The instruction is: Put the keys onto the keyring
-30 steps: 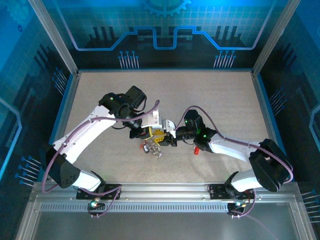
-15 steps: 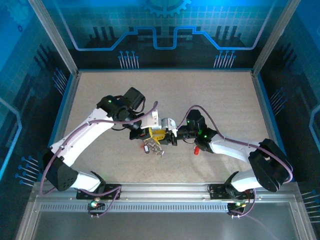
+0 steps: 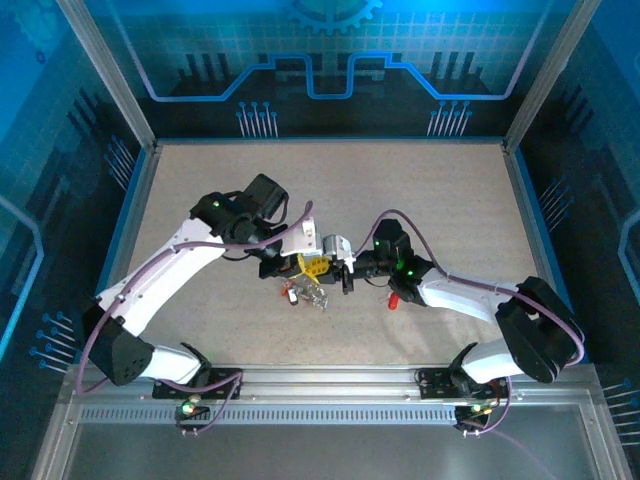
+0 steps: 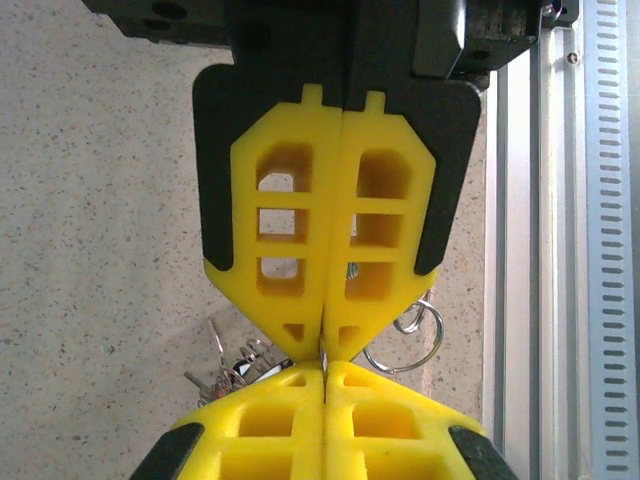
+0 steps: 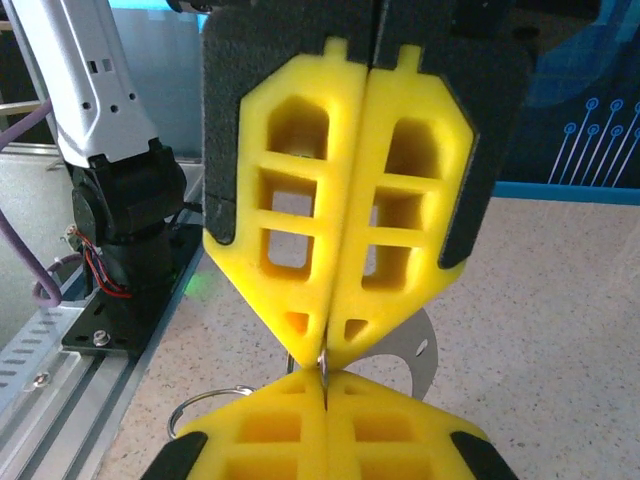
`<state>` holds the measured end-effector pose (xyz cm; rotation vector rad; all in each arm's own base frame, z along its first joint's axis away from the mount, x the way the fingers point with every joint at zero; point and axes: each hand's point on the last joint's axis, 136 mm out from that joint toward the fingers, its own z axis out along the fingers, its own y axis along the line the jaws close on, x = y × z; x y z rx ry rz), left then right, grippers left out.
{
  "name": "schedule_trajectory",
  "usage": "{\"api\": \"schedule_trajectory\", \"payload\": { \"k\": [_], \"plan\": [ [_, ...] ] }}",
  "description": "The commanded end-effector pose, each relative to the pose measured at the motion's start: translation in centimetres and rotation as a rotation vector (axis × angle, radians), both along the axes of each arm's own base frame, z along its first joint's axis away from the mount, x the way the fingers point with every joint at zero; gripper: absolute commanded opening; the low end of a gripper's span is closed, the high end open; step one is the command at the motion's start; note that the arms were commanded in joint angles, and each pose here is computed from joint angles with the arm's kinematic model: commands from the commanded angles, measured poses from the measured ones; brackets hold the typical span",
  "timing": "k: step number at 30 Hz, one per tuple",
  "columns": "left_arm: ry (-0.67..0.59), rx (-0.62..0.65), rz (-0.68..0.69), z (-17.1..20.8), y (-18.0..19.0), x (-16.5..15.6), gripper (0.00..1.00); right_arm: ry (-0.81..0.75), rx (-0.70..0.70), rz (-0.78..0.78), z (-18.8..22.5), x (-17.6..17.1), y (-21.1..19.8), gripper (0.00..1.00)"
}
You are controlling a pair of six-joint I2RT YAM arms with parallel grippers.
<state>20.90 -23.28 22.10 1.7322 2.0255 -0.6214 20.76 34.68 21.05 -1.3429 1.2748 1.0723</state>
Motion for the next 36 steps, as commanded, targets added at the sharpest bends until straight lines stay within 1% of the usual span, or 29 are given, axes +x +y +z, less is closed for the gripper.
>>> {"api": "schedule_trajectory", "payload": {
  "k": [1, 3, 5, 8, 10, 12, 14, 18, 19, 20, 24, 31, 36],
  "plan": [
    [-0.034, -0.142, 0.009, 2.7, -1.2, -0.2, 0.18, -0.006, 0.062, -0.028, 0.9, 0.5, 0.3, 0.00],
    [-0.059, -0.175, 0.044, 3.5, -0.7, 0.0, 0.29, 0.002, 0.098, -0.056, 1.5, 1.0, 0.0, 0.00],
    [-0.084, -0.221, 0.091, 4.4, 0.3, 0.2, 0.35, 0.004, 0.124, -0.079, 1.9, 1.3, -0.1, 0.00],
    [-0.105, -0.319, 0.178, 5.5, 1.6, 0.6, 0.38, 0.003, 0.156, -0.102, 2.4, 1.5, -0.4, 0.00],
    [-0.116, -0.370, 0.229, 5.5, 2.4, 0.7, 0.39, 0.000, 0.178, -0.116, 2.8, 1.6, -0.5, 0.00],
    [-0.114, -0.407, 0.269, 4.9, 2.8, 0.8, 0.38, -0.011, 0.200, -0.115, 3.2, 1.6, -0.5, 0.00],
    [-0.099, -0.433, 0.299, 4.1, 2.8, 1.0, 0.34, -0.026, 0.217, -0.115, 3.6, 1.5, -0.4, 0.00],
    [-0.067, -0.469, 0.348, 3.2, 2.3, 2.1, 0.18, -0.037, 0.229, -0.109, 3.9, 1.3, -0.2, 0.00],
    [-0.063, -0.477, 0.350, 3.1, 2.2, 2.2, 0.15, -0.039, 0.232, -0.114, 4.1, 1.4, -0.1, 0.00],
    [-0.059, -0.491, 0.336, 3.2, 2.0, 2.2, 0.14, -0.038, 0.232, -0.119, 4.1, 1.4, -0.1, 0.00],
    [-0.012, -0.540, 0.269, 3.4, 1.1, 1.3, 0.18, -0.035, 0.230, -0.129, 4.0, 1.6, -0.1, 0.00],
    [0.124, -0.605, 0.134, 3.8, -0.3, -1.1, 0.14, -0.040, 0.228, -0.151, 4.0, 2.0, -0.1, 0.00],
    [0.174, -0.584, 0.088, 2.9, -0.9, -2.6, 0.15, -0.047, 0.233, -0.162, 4.2, 2.2, 0.0, 0.00]
  ]
}}
